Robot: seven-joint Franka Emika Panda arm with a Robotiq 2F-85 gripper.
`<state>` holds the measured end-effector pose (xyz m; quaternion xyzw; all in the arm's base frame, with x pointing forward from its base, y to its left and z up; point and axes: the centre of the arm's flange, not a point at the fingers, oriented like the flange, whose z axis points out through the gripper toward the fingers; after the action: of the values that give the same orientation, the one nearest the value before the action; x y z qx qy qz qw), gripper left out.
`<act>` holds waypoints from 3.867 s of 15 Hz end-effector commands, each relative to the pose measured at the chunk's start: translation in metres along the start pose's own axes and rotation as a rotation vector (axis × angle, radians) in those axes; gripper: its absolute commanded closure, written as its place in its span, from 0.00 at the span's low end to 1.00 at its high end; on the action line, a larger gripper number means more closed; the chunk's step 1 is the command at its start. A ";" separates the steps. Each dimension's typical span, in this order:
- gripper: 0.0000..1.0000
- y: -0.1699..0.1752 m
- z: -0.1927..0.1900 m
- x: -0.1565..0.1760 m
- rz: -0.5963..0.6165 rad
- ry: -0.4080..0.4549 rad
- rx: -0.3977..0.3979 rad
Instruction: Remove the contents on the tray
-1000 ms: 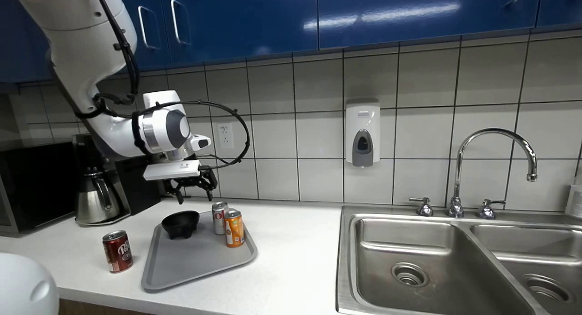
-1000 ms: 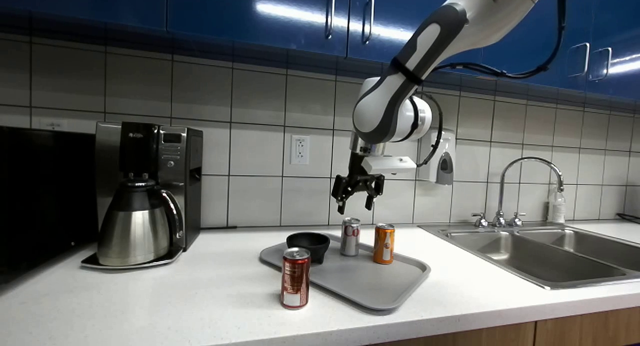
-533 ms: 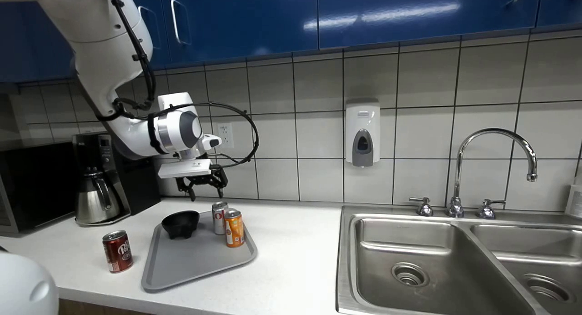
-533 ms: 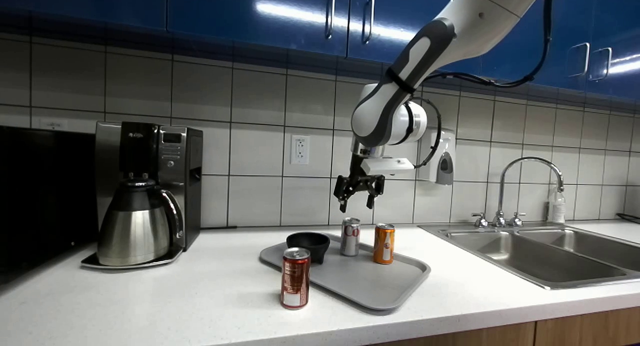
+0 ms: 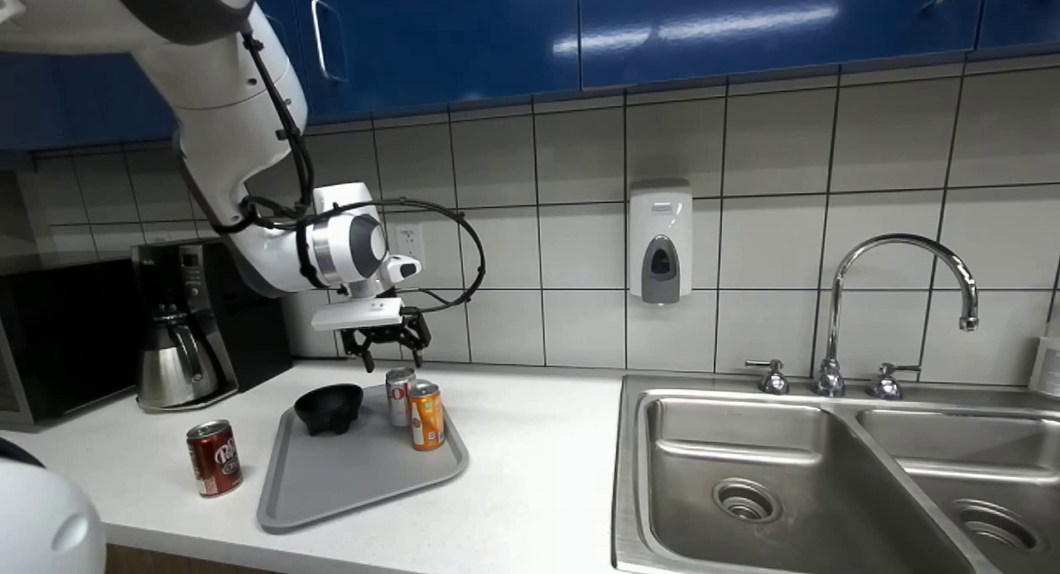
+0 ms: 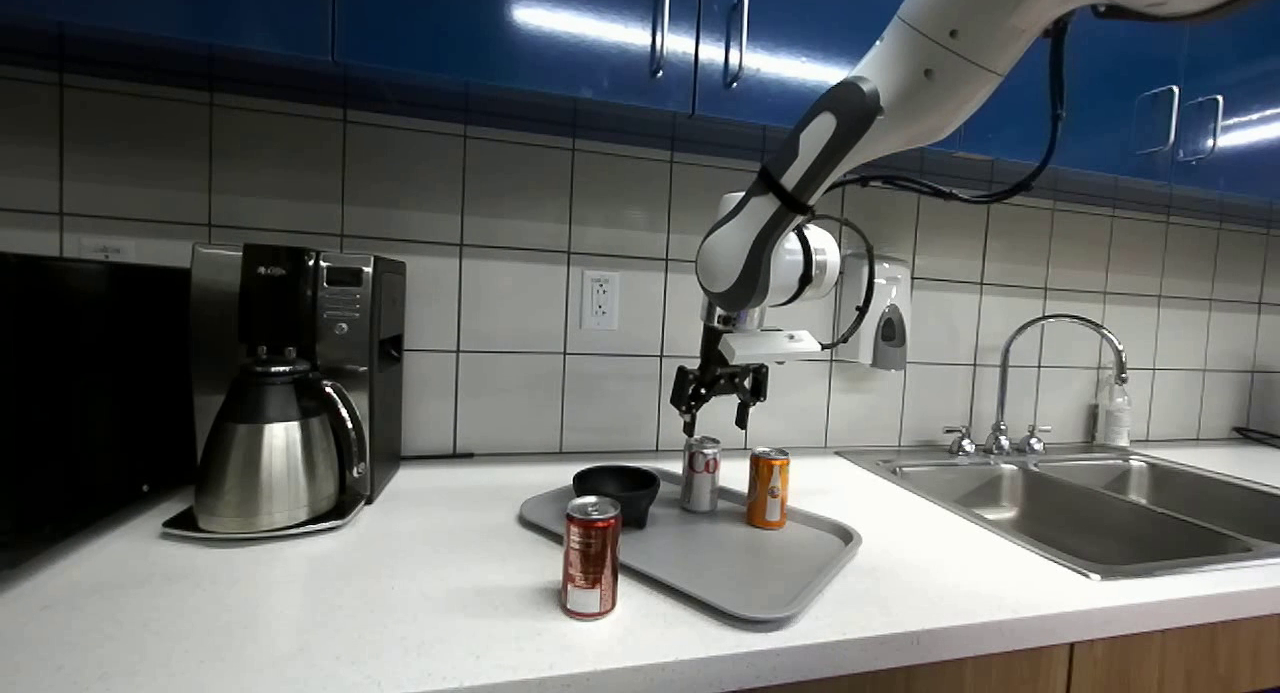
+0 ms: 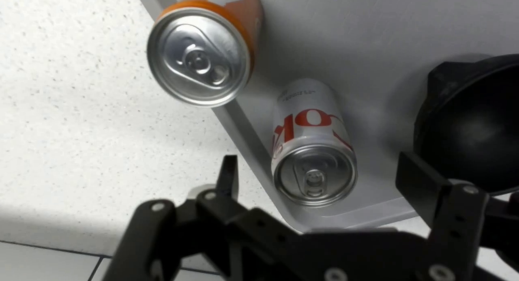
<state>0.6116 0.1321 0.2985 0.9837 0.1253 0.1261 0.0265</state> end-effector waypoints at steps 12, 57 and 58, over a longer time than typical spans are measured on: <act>0.00 0.000 0.036 0.026 -0.017 -0.085 0.000; 0.61 0.052 0.000 0.056 0.073 -0.015 -0.040; 0.61 0.058 -0.002 0.057 0.082 -0.010 -0.042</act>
<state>0.6699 0.1057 0.3000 0.9876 0.0962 0.1155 0.0446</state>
